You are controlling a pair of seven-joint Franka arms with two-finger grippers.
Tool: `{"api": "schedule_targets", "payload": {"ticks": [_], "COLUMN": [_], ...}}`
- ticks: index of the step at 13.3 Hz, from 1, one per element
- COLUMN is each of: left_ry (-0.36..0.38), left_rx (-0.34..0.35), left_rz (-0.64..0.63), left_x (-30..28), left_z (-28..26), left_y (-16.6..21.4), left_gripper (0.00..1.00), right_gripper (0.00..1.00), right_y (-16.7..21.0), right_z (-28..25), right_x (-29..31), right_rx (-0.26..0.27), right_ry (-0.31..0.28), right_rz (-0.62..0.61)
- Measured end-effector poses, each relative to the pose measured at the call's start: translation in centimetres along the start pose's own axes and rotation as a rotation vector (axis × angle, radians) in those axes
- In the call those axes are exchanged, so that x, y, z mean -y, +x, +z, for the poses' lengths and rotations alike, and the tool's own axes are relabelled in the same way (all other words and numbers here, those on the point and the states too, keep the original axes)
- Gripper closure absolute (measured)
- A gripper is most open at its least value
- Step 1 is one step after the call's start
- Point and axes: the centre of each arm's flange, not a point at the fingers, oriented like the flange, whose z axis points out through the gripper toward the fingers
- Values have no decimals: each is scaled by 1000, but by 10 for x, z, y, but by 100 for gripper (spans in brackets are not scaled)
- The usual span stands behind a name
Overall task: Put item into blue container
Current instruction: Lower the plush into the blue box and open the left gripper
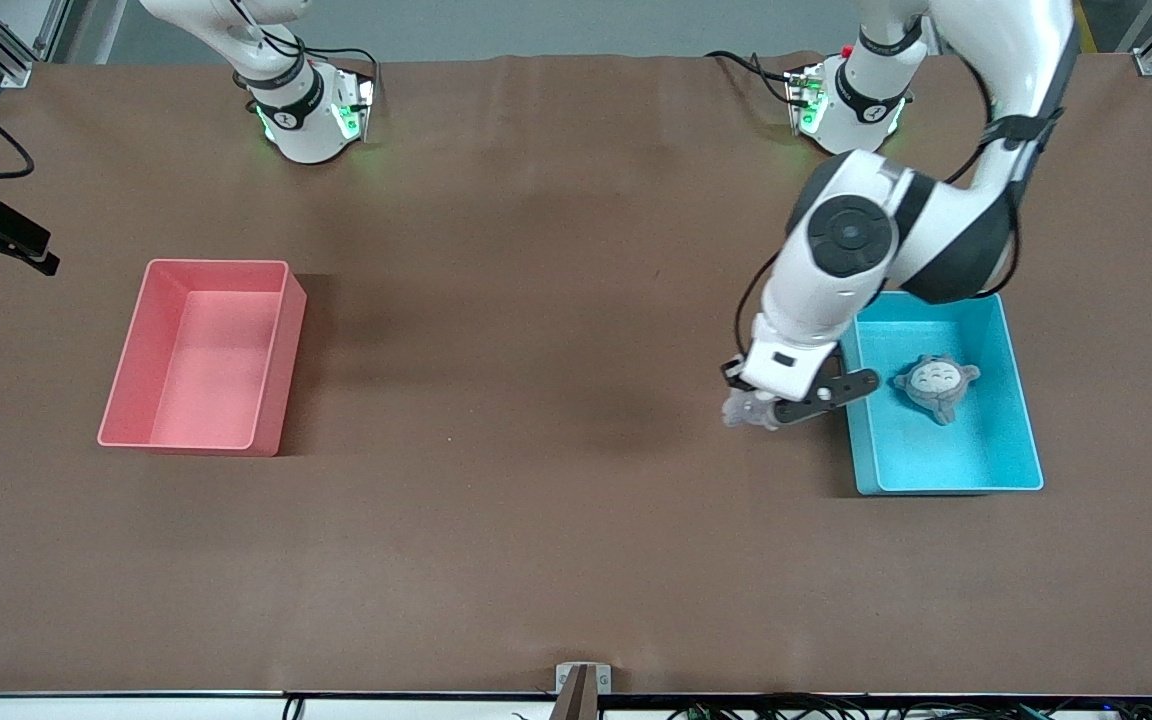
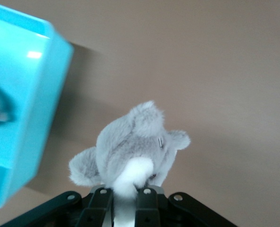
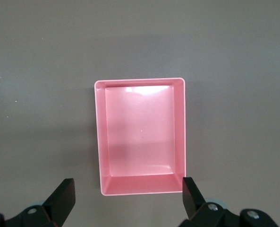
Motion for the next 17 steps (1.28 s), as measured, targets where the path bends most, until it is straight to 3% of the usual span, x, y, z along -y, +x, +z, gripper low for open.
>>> {"api": "schedule_targets", "payload": {"ticks": [8,12,17], "left_ry": [41,33,3], "left_rx": [109,174,191], "left_rz": [136,153,175], "left_x": [207,223,221], "left_z": [24,74,157], "left_y": [42,47,50], "left_gripper": [84,84,83], "right_gripper": [0,0,0], "right_y": [-2,-2,-2], "right_z": [1,1,0], "right_x": [1,1,1], "right_rx": [14,14,14], "right_ry": [1,1,1], "right_rz": [-2,-2,-2]}}
